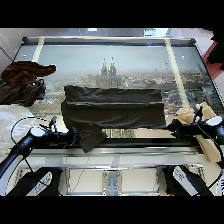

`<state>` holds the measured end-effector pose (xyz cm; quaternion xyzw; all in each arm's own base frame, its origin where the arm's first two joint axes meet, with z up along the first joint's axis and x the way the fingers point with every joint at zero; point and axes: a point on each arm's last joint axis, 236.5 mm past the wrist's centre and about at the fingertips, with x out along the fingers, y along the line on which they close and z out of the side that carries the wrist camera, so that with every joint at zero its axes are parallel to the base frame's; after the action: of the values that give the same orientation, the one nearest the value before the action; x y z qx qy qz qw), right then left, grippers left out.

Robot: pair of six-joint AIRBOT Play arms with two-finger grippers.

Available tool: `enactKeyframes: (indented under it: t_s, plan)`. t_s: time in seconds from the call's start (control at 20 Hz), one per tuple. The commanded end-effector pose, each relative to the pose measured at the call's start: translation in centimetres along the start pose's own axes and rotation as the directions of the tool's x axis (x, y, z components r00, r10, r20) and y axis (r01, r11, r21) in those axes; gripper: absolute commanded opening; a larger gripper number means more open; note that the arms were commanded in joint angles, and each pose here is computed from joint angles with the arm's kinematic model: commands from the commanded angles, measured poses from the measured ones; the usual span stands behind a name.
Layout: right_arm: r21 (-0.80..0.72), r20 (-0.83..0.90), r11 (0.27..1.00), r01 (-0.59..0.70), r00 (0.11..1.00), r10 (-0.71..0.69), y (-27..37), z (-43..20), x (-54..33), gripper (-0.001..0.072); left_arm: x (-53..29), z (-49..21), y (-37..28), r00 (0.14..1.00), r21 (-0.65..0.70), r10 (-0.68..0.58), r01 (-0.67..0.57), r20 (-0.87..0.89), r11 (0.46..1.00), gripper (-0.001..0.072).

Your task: Fold the shirts.

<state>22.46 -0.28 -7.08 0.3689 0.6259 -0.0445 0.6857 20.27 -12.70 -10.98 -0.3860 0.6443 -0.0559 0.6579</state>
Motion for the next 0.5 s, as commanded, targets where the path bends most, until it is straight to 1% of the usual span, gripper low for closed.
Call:
enactKeyframes:
  t_s: [0.0,0.1,0.25,0.45]
  plan:
    - [0.117,0.053,0.989,-0.090,0.995,0.085,0.5,0.0,2.1,0.0488,0.0,0.0,-0.3,1.000,0.020,-0.010,0.010,-0.001,1.000,0.0013]
    - [0.185,0.138,0.976,-0.112,0.987,0.088,0.3,1.8,2.4,0.0486,0.0,0.0,-0.5,1.000,0.012,-0.022,0.022,0.000,1.000,0.0013]
    - [0.237,0.207,0.964,-0.120,0.976,0.071,-0.3,3.2,2.5,0.0486,0.0,0.1,-0.5,1.000,0.026,-0.022,0.022,0.002,0.999,0.0013]
    - [0.274,0.207,0.951,-0.142,0.975,0.086,-0.4,3.2,3.3,0.0485,0.0,0.1,-0.7,1.000,0.030,-0.029,0.029,0.003,0.999,0.0013]
